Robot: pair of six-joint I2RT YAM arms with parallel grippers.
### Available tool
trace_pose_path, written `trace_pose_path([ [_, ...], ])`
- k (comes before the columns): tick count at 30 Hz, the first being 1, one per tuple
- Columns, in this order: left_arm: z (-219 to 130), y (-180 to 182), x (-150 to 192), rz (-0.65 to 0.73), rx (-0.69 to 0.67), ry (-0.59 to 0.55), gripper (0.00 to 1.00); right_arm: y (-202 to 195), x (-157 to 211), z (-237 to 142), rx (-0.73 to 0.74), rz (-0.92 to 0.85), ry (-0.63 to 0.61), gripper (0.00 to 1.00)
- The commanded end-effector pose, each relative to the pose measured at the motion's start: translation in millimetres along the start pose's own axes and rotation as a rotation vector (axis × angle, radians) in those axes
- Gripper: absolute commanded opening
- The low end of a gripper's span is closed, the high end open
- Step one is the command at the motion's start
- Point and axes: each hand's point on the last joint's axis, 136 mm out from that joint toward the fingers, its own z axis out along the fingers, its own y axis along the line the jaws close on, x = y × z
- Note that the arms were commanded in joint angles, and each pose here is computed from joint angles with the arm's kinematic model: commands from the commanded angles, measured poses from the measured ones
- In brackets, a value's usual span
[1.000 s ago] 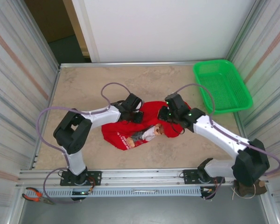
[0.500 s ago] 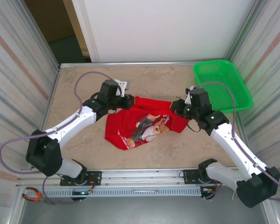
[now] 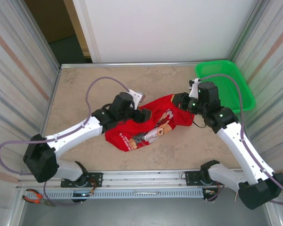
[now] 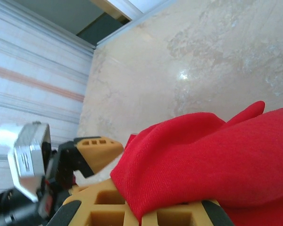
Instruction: Fold the inside-out t-shirt
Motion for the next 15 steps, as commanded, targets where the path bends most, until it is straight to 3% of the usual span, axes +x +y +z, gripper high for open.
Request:
trace_pose_path([
  [1,10,0,-14,0.113,-0.101,-0.050,0.73,14,-3,-6,-0.033,-0.030,-0.001,0.00],
  [4,24,-2,-12,0.142,-0.132,-0.040,0.74,16,-2,-7,-0.039,-0.032,-0.001,0.00],
  [12,51,32,-15,0.111,-0.348,0.008,0.71,26,1,-12,-0.063,-0.026,-0.007,0.00],
  [14,60,39,-13,0.103,-0.362,0.041,0.66,26,0,-12,-0.065,-0.020,-0.011,0.00],
  [15,65,42,-12,0.097,-0.354,0.054,0.54,25,-1,-12,-0.060,-0.019,-0.016,0.00],
])
